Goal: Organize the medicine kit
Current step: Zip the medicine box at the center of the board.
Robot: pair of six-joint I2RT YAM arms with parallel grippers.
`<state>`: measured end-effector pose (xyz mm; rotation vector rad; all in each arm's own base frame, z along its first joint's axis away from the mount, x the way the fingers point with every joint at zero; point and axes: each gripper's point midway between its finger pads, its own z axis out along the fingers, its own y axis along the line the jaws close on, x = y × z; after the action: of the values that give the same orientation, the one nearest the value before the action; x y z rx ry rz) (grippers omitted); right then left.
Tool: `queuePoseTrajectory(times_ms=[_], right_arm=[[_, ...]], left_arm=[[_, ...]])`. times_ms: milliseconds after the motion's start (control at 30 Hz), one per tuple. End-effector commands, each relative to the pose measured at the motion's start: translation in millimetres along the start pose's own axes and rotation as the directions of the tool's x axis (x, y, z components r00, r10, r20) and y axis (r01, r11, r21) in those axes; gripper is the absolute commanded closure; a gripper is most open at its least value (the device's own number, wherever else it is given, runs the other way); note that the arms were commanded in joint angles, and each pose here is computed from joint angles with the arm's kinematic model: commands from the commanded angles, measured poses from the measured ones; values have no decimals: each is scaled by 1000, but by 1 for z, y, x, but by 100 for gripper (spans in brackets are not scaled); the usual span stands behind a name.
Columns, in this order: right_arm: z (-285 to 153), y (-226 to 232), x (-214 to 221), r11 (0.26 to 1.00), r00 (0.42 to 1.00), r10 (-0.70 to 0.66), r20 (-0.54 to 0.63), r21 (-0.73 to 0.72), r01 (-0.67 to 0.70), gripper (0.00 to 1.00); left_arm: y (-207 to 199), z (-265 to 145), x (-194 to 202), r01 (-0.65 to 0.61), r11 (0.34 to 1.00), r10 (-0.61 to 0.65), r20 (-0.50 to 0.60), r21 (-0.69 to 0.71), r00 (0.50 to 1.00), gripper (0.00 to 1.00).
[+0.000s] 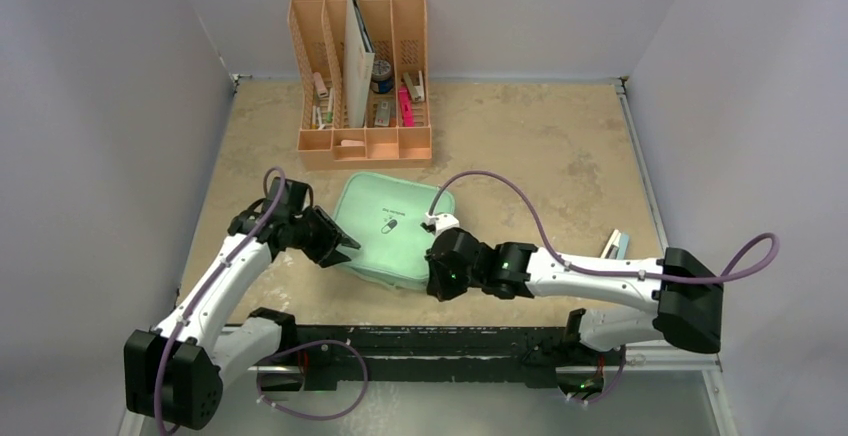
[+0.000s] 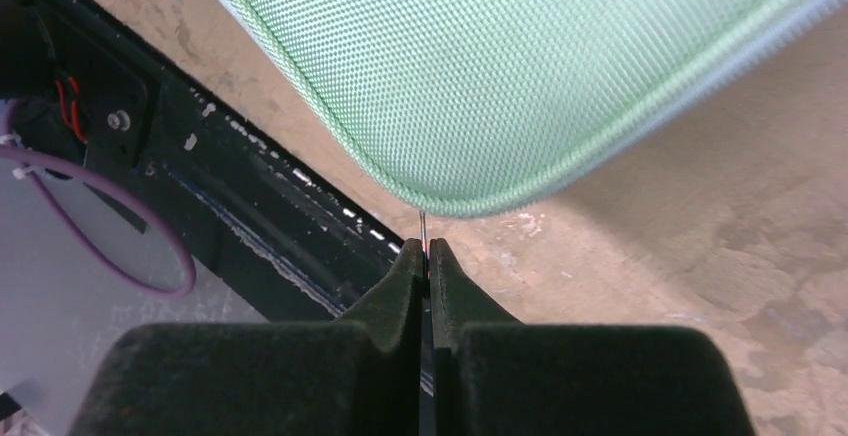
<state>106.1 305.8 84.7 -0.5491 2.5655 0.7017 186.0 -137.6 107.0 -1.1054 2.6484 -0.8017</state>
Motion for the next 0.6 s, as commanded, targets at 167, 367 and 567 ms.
queuePoseTrajectory(times_ms=[167,367,567], right_arm=[[-10,-63,6,978,993,-77,85,201,58,100],[-7,-81,4,961,983,-135,123,260,99,100],[-9,-99,-11,946,982,-103,159,322,47,100]], left_arm=[[70,15,-21,-39,944,69,83,-327,994,67],[80,19,-22,-40,926,72,72,-375,995,67],[84,16,-23,-47,920,85,81,-390,993,68]])
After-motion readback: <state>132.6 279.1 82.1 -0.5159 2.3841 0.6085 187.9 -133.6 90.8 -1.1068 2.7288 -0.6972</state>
